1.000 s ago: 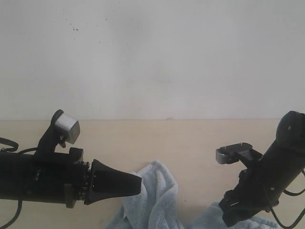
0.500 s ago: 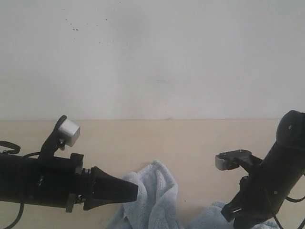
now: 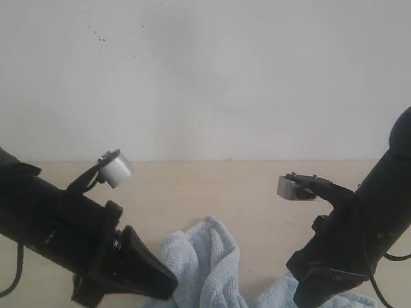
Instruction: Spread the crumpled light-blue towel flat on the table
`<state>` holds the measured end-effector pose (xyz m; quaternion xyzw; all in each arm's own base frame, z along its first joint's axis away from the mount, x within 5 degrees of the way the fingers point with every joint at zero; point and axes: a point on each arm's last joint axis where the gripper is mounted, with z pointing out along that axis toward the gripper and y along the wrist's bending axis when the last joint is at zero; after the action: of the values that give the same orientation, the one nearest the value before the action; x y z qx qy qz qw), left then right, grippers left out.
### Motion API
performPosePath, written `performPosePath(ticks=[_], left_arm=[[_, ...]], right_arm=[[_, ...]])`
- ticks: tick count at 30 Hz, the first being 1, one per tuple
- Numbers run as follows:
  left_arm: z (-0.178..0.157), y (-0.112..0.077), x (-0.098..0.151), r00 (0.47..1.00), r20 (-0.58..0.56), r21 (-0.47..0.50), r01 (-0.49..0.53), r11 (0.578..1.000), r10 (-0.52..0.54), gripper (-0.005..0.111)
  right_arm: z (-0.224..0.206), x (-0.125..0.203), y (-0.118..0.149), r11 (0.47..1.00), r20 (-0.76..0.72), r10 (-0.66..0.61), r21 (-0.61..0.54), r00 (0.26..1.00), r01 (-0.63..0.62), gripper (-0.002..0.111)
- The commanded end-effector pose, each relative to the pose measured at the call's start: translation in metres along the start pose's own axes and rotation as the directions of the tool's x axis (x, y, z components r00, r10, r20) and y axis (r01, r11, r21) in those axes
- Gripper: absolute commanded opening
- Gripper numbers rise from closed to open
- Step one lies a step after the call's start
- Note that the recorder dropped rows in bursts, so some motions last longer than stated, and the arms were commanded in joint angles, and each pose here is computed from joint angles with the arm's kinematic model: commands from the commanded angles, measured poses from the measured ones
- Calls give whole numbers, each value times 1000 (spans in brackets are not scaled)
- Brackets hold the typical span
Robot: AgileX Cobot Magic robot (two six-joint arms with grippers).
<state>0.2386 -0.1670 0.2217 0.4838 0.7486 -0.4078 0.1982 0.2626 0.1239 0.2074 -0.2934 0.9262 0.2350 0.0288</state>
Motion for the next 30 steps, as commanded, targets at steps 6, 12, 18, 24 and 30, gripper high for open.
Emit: performPosePath(ticks=[6, 12, 18, 24, 30], left_arm=[[58, -58, 19, 841, -398, -8, -402, 916, 366, 4], [52, -73, 18, 895, -361, -289, -373, 882, 261, 4], [32, -86, 33, 803, -543, -320, -470, 823, 248, 4], [44, -108, 53, 486, -650, 4, -767, 642, 585, 4], [60, -108, 64, 604, -510, -134, -759, 637, 612, 4]], right_arm=[[3, 18, -36, 851, -36, 145, 514, 989, -106, 0], [4, 10, -35, 859, 58, 132, 492, 989, -144, 0], [5, 3, -33, 868, 132, 127, 466, 983, -175, 0], [5, 3, -33, 871, 143, 137, 453, 980, -188, 0], [6, 6, -32, 872, 114, 155, 450, 981, -190, 0]])
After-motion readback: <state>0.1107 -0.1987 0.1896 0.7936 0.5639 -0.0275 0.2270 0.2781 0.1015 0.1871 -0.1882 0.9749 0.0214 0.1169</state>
